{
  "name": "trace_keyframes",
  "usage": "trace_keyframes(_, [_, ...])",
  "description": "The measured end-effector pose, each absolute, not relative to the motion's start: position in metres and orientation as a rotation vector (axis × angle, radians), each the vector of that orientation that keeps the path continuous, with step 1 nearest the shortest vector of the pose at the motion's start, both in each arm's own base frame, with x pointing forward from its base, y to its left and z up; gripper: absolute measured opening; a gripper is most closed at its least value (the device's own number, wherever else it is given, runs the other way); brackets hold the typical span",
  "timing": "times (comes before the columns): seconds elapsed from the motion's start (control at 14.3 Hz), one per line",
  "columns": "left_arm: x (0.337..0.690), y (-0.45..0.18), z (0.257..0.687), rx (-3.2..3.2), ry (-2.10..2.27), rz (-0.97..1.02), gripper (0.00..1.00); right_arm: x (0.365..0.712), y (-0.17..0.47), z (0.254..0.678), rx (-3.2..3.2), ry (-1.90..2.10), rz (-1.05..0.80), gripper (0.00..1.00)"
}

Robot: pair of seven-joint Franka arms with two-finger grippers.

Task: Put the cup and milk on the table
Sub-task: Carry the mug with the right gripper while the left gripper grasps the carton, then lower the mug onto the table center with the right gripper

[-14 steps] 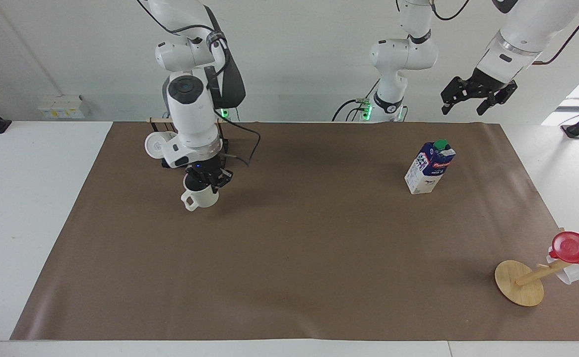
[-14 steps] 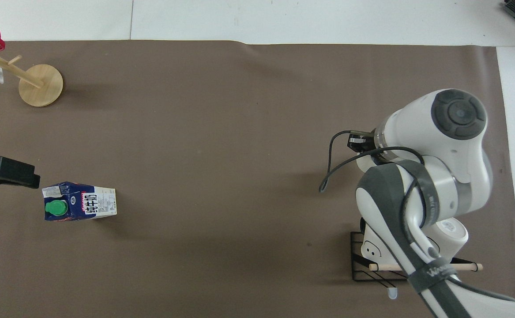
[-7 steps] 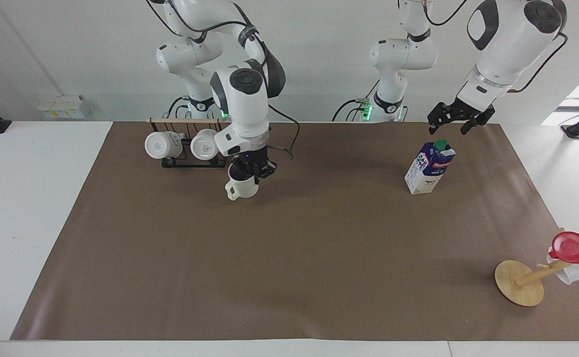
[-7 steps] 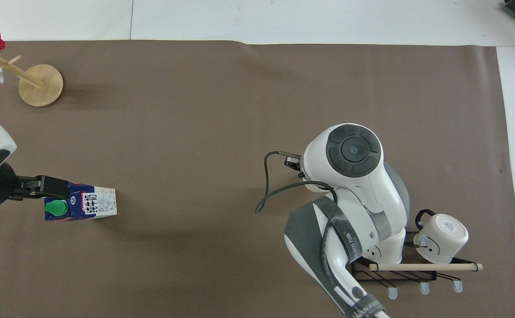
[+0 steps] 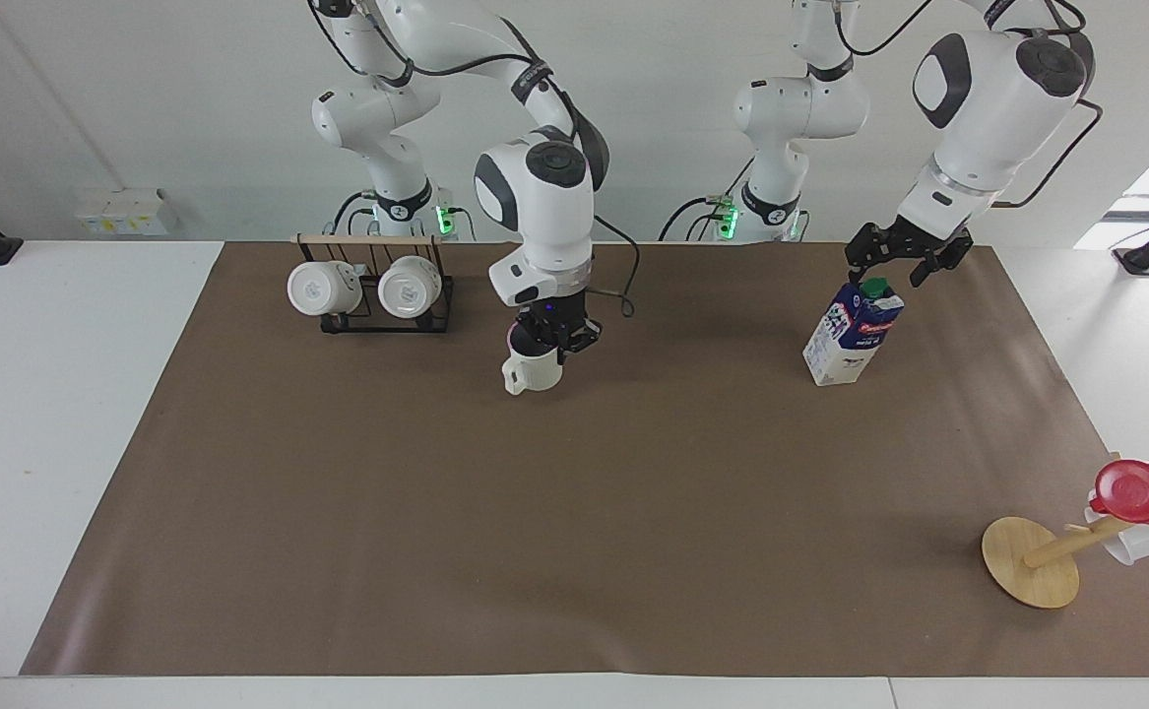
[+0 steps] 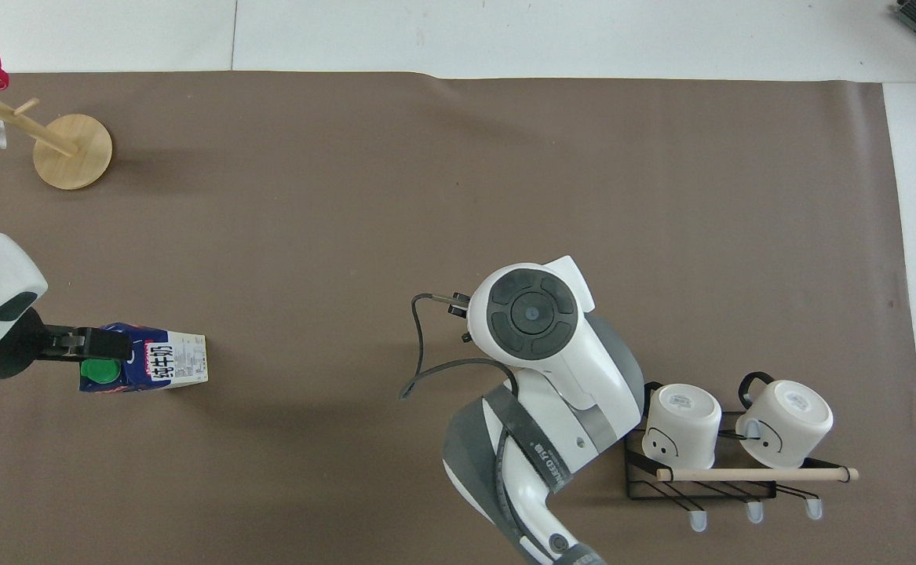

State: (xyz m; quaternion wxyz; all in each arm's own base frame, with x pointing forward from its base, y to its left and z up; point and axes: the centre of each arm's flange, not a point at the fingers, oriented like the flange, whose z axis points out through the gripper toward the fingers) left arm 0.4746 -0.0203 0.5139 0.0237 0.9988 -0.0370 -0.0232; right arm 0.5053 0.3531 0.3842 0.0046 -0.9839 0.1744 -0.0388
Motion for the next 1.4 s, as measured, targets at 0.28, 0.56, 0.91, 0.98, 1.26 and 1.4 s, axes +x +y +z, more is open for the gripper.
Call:
trace_keyframes(0.28, [0.473, -0.019, 0.484, 3.093, -0.107, -0.035, 1.0, 0.502, 0.371, 0.361, -3.082, 0.537, -0.132, 0.04])
trace_keyframes(0.56, [0.467, -0.021, 0.451, 3.096, -0.122, -0.018, 1.0, 0.507, 0.372, 0.355, -3.064, 0.539, -0.162, 0.04])
trace_keyframes(0.91, [0.467, -0.019, 0.451, 3.097, -0.123, -0.007, 1.0, 0.509, 0.373, 0.355, -3.051, 0.538, -0.179, 0.04])
trace_keyframes(0.98, [0.467, -0.018, 0.451, 3.101, -0.124, -0.007, 1.0, 0.51, 0.373, 0.355, -3.053, 0.535, -0.183, 0.04])
trace_keyframes(1.26, [0.467, -0.008, 0.452, 3.106, -0.102, -0.005, 0.89, 0.513, 0.375, 0.343, -3.077, 0.515, -0.195, 0.04])
trace_keyframes(1.4, [0.467, -0.007, 0.452, 3.106, -0.097, -0.005, 0.86, 0.515, 0.377, 0.343, -3.077, 0.512, -0.202, 0.04])
